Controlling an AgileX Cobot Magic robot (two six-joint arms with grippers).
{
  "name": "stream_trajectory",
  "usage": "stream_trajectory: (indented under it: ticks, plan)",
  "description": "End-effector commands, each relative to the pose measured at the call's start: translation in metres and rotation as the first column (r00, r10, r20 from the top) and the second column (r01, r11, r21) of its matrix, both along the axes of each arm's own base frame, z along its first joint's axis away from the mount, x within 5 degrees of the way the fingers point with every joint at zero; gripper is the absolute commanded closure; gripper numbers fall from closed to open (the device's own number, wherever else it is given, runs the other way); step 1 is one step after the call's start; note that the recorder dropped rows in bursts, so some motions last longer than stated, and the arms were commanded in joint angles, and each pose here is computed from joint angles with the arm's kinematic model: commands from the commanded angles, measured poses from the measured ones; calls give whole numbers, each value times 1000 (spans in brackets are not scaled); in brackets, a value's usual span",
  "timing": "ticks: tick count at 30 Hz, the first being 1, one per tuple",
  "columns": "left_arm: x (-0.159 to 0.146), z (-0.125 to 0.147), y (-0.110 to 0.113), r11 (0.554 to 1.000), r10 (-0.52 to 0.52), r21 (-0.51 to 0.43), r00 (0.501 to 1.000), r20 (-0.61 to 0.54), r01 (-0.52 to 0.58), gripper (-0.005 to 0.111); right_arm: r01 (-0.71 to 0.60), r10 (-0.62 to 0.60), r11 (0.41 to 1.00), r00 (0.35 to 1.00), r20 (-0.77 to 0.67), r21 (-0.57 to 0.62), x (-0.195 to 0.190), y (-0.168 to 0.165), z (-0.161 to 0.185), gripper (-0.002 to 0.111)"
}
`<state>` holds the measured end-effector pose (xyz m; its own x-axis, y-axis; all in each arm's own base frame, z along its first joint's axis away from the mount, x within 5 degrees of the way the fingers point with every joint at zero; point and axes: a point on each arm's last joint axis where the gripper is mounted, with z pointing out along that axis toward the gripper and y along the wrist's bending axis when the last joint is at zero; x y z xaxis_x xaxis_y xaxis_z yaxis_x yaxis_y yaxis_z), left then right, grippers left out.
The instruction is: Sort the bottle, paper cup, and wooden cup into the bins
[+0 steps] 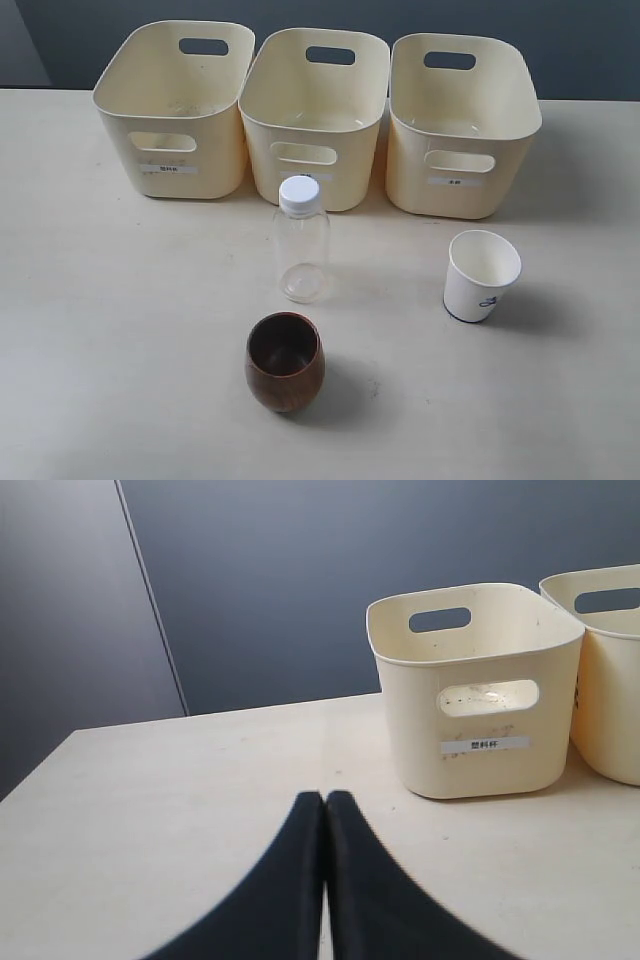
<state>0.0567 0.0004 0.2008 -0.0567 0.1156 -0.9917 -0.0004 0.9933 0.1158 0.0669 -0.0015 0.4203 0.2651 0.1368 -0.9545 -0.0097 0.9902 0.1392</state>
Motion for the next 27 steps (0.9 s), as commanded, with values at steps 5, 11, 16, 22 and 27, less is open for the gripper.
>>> stream_trajectory:
  ticks: [5,11,16,22,27]
  plan:
    - [0,0,0,1000,1,-1,1000,8,-1,107,-587,434,759,779,-453,-283,57,56,20,109]
    - [0,0,0,1000,1,-1,1000,8,-1,107,-834,555,525,487,-674,-171,86,84,-7,109]
    - [0,0,0,1000,1,-1,1000,8,-1,107,-883,554,461,364,-749,-88,108,97,-28,109]
    - [0,0,0,1000,1,-1,1000,8,-1,107,-907,405,407,287,-868,-110,128,102,-57,109]
    - [0,0,0,1000,1,-1,1000,8,-1,107,-896,241,429,236,-942,-115,143,103,-80,109]
